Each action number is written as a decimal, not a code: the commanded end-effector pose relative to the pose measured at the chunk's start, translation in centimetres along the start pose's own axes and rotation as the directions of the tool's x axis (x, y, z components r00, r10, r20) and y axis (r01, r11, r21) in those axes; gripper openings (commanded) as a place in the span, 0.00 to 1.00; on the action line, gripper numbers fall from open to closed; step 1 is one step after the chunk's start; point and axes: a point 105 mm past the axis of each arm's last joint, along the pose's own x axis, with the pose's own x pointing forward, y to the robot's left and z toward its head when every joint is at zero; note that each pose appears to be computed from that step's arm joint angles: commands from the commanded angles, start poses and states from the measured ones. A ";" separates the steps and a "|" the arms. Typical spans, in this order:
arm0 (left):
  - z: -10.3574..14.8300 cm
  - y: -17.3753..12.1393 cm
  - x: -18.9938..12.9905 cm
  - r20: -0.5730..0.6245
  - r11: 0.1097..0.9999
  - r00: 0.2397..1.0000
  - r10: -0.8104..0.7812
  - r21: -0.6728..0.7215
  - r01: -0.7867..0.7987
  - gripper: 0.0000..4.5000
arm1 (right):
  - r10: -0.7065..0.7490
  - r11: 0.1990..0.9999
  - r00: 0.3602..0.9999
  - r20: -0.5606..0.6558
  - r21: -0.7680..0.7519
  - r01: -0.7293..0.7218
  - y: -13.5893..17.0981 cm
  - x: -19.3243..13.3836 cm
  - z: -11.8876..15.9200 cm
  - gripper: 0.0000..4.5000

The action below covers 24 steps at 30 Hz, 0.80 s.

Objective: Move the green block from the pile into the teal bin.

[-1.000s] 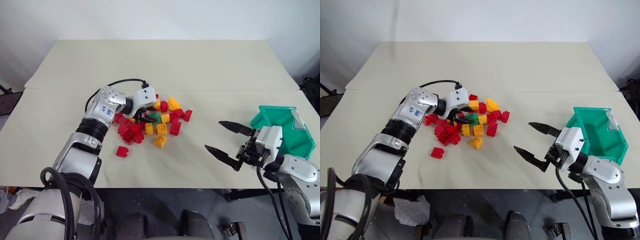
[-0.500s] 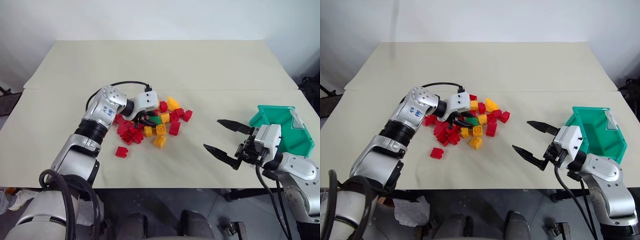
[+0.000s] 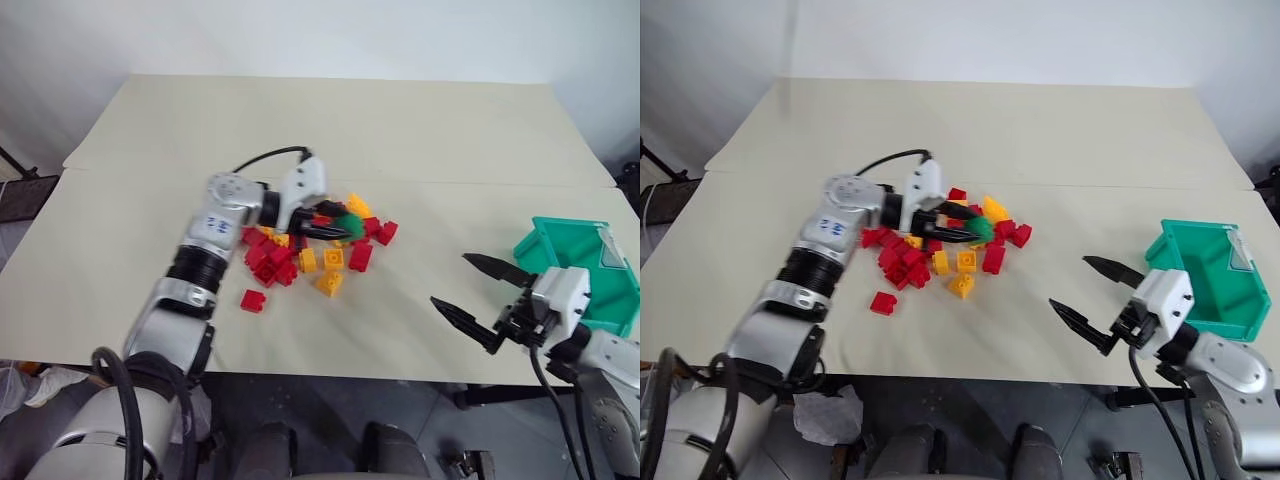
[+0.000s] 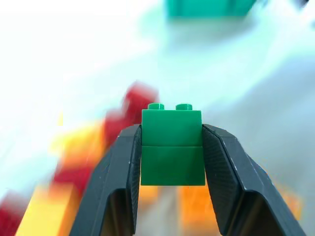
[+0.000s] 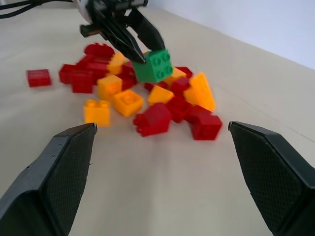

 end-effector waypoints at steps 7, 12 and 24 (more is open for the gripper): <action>1.1 -3.9 8.1 0.006 0.989 0.995 -0.103 0.109 0.102 0.33 | -0.121 0.993 0.992 -0.046 -0.008 0.121 0.3 -3.2 0.1 1.00; -0.1 -5.2 10.2 -0.090 0.984 0.986 -0.136 0.102 0.146 0.40 | -0.138 0.990 0.989 -0.055 -0.003 0.138 1.0 -3.7 0.3 1.00; 0.8 -4.6 5.1 0.106 0.981 0.976 -0.189 0.069 0.183 0.95 | -0.073 0.997 0.997 -0.039 0.015 0.074 1.5 -2.1 0.6 1.00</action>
